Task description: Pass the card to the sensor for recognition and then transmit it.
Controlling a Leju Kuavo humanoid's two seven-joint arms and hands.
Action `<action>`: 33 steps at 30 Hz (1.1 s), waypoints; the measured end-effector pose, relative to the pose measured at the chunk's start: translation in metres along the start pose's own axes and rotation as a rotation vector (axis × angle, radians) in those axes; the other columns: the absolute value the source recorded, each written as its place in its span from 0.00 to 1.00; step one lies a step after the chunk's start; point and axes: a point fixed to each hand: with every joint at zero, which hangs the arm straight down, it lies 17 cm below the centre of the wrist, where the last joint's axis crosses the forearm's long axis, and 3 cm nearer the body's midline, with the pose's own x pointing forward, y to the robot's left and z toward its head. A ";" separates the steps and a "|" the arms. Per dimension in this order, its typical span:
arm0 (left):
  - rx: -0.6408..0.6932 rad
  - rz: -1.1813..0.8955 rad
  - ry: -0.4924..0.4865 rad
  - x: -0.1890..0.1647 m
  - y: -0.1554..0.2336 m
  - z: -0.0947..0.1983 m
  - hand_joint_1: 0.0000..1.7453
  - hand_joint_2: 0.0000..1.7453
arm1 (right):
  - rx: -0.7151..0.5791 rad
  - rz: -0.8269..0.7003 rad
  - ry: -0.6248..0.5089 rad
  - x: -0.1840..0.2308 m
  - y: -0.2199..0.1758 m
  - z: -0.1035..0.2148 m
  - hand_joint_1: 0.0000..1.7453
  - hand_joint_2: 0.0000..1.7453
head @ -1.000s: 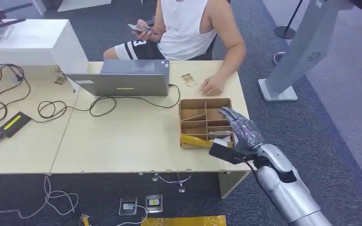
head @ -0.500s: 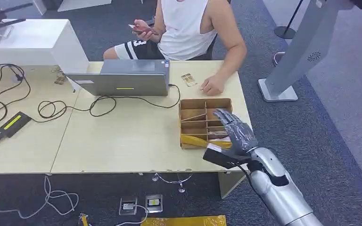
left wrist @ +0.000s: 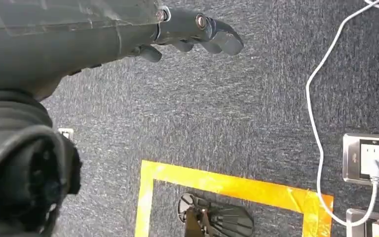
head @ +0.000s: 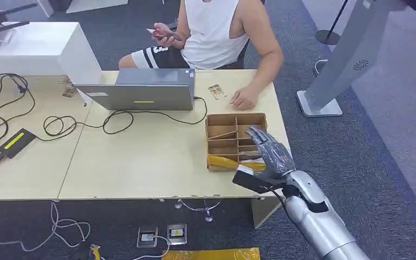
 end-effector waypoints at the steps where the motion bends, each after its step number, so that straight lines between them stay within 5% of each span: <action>1: 0.000 0.000 0.000 0.000 0.000 0.000 0.00 0.00 | -0.007 0.005 0.011 -0.004 0.000 -0.001 0.00 1.00; 33: -0.003 -0.014 0.003 -0.003 -0.001 0.001 0.00 0.00 | 0.020 -0.010 0.104 -0.040 0.023 0.003 0.00 1.00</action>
